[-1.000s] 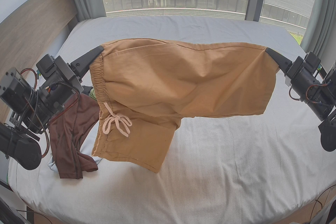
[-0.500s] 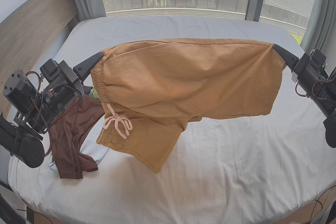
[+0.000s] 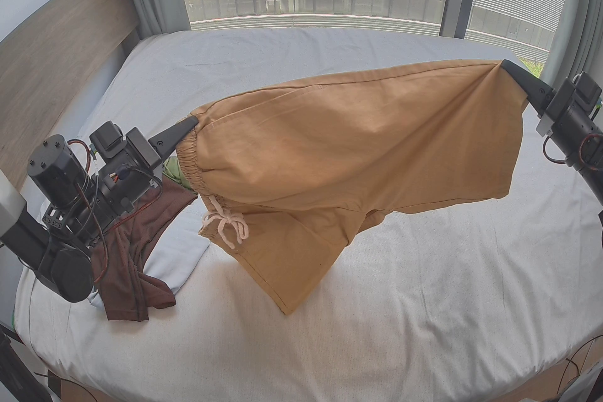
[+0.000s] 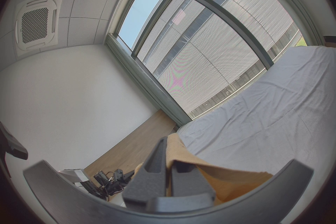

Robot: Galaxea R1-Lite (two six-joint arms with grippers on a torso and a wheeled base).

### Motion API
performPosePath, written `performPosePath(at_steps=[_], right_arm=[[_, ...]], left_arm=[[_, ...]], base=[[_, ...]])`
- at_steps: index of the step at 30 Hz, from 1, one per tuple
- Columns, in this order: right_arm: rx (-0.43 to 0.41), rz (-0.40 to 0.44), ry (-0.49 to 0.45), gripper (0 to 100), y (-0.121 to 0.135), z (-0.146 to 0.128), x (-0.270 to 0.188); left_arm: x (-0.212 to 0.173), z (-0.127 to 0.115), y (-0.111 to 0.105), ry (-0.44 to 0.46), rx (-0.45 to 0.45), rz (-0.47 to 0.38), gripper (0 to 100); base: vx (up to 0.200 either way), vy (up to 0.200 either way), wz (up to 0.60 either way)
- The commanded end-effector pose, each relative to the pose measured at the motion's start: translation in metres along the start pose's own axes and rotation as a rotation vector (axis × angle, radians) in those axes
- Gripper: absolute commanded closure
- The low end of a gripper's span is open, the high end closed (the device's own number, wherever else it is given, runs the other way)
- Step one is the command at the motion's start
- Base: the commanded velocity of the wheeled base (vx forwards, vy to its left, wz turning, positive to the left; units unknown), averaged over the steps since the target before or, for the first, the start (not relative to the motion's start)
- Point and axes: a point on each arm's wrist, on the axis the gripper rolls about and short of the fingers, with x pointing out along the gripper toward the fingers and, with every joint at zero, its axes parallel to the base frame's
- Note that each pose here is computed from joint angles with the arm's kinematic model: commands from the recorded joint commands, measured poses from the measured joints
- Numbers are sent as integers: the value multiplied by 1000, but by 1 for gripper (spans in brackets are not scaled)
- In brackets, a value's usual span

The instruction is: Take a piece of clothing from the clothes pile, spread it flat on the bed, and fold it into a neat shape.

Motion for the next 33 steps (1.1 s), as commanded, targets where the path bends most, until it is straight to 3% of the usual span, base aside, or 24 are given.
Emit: performPosePath(at_steps=[1, 6, 12, 33], right_arm=[[-5, 46, -12, 100, 18, 7, -4], [13, 35, 32, 100, 19, -2, -4], [-1, -35, 116, 100, -16, -33, 10], [6, -104, 122, 100, -67, -61, 21]], left_arm=[[1, -3, 4, 9, -8, 10, 100], [0, -5, 7, 15, -13, 20, 100], [-10, 10, 9, -27, 7, 40, 100], [-16, 19, 7, -58, 33, 46, 100]], base=[[0, 0, 0], [0, 0, 0], [0, 0, 0], [0, 0, 0]])
